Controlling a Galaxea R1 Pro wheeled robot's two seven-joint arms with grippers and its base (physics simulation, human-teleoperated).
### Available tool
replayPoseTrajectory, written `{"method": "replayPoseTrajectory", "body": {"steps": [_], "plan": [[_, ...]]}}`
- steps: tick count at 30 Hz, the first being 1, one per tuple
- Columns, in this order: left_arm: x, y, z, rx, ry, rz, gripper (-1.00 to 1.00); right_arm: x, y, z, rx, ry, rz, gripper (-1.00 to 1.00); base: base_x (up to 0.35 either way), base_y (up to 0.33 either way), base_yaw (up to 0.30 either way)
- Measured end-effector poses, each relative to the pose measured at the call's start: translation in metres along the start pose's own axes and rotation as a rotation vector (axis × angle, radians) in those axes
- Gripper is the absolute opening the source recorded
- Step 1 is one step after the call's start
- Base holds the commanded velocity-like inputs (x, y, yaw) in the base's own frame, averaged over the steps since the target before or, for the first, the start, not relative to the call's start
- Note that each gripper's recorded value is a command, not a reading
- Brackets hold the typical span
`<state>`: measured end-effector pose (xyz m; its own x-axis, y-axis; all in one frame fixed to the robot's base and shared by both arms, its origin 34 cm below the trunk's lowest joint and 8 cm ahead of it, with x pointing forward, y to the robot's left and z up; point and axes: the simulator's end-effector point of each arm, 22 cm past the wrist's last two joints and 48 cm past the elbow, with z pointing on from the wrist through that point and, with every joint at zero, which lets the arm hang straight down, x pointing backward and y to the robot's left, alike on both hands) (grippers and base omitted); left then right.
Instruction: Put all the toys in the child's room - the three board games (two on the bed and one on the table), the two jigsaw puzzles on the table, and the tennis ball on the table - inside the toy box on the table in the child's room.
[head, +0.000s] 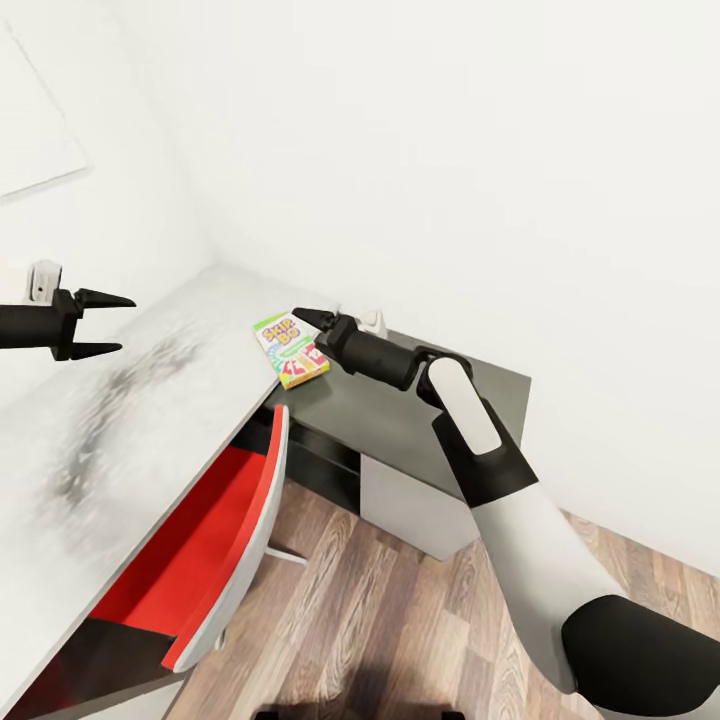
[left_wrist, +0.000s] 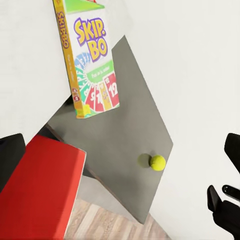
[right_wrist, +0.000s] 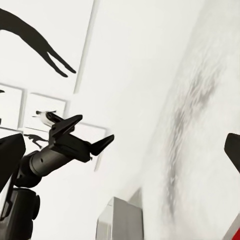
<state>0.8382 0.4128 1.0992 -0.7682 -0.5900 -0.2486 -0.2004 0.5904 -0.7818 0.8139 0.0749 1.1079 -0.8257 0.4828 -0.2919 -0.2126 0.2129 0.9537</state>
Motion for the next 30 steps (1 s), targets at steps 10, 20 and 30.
{"method": "replayPoseTrajectory", "body": {"steps": [10,20,30], "plan": [[0.012,0.003,0.001,-0.017,0.023,0.005,1.00,0.000,0.009,-0.003,-0.008,-0.004,-0.008,1.00,0.000,0.000,0.000],[0.028,0.015,0.002,-0.044,0.054,-0.002,1.00,0.001,0.019,-0.004,-0.011,-0.003,-0.024,1.00,0.000,0.000,0.000],[0.036,0.004,-0.002,0.018,0.062,-0.007,1.00,0.002,0.020,-0.008,0.017,-0.011,-0.075,1.00,0.000,0.000,0.000]]}}
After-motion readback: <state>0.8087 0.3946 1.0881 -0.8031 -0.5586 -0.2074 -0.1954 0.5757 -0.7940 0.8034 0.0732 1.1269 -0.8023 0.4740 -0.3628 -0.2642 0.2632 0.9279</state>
